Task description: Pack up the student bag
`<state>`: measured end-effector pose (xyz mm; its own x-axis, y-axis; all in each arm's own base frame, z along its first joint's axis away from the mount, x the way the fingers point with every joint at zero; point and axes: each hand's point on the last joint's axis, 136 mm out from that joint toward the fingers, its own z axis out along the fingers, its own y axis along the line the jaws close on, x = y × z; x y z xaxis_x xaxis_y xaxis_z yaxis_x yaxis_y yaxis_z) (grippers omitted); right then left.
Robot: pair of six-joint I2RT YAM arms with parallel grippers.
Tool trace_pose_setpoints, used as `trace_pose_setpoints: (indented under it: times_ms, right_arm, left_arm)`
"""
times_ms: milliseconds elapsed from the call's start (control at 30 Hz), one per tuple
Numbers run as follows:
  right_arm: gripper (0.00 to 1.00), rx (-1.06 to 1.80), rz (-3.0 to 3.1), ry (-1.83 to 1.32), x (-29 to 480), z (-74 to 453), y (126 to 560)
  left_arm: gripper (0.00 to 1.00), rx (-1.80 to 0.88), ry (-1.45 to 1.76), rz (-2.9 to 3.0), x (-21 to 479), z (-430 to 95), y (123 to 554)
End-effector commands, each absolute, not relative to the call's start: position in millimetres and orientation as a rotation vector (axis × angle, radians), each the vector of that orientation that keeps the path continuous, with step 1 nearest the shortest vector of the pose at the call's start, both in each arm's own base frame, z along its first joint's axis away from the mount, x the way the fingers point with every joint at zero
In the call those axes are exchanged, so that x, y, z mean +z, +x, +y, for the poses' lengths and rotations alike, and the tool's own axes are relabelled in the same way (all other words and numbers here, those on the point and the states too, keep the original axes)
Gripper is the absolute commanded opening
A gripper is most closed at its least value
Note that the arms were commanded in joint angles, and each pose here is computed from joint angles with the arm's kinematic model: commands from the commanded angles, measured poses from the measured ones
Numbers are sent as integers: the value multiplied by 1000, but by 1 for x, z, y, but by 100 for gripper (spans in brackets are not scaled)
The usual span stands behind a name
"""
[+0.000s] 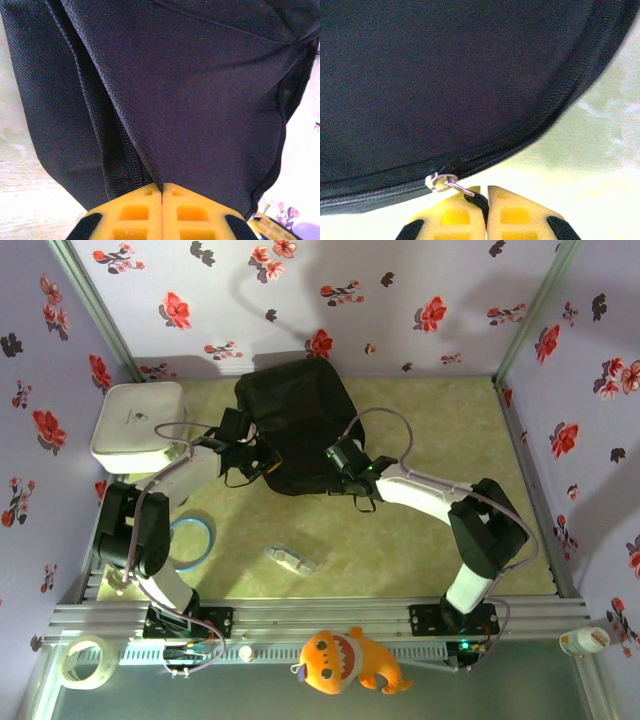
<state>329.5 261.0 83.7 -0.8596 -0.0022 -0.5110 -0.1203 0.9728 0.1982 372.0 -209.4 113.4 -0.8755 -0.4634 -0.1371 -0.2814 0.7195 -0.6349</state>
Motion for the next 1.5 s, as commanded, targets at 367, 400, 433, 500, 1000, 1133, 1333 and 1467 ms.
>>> trace_pose_setpoints:
  times_ms: [367, 400, 433, 500, 1000, 1133, 1333, 1467]
  right_arm:
    - [0, 210, 2664, 176, 69, 210, 322]
    - [0, 226, 2670, 151, 67, 213, 316]
    - [0, 240, 2676, 130, 64, 213, 309]
    - [0, 299, 2688, 69, 62, 221, 295]
    - [0, 594, 2542, -355, 90, 325, 282]
    - [0, 731, 2506, -383, 99, 358, 293]
    - [0, 807, 2479, -401, 107, 385, 305]
    - [0, 795, 2476, -402, 109, 384, 306]
  left_arm:
    - [0, -935, -484, 2666, 104, -220, 379]
    - [0, -934, -474, 2673, 100, -222, 380]
    - [0, -931, -468, 2679, 97, -224, 383]
    - [0, -942, -440, 2686, 94, -230, 390]
    - [20, -692, -397, 2667, 118, -185, 435]
    - [40, -658, -466, 2630, 133, -161, 418]
    - [58, -822, -606, 2580, 131, -166, 385]
    - [62, -1065, -672, 2518, 124, -197, 374]
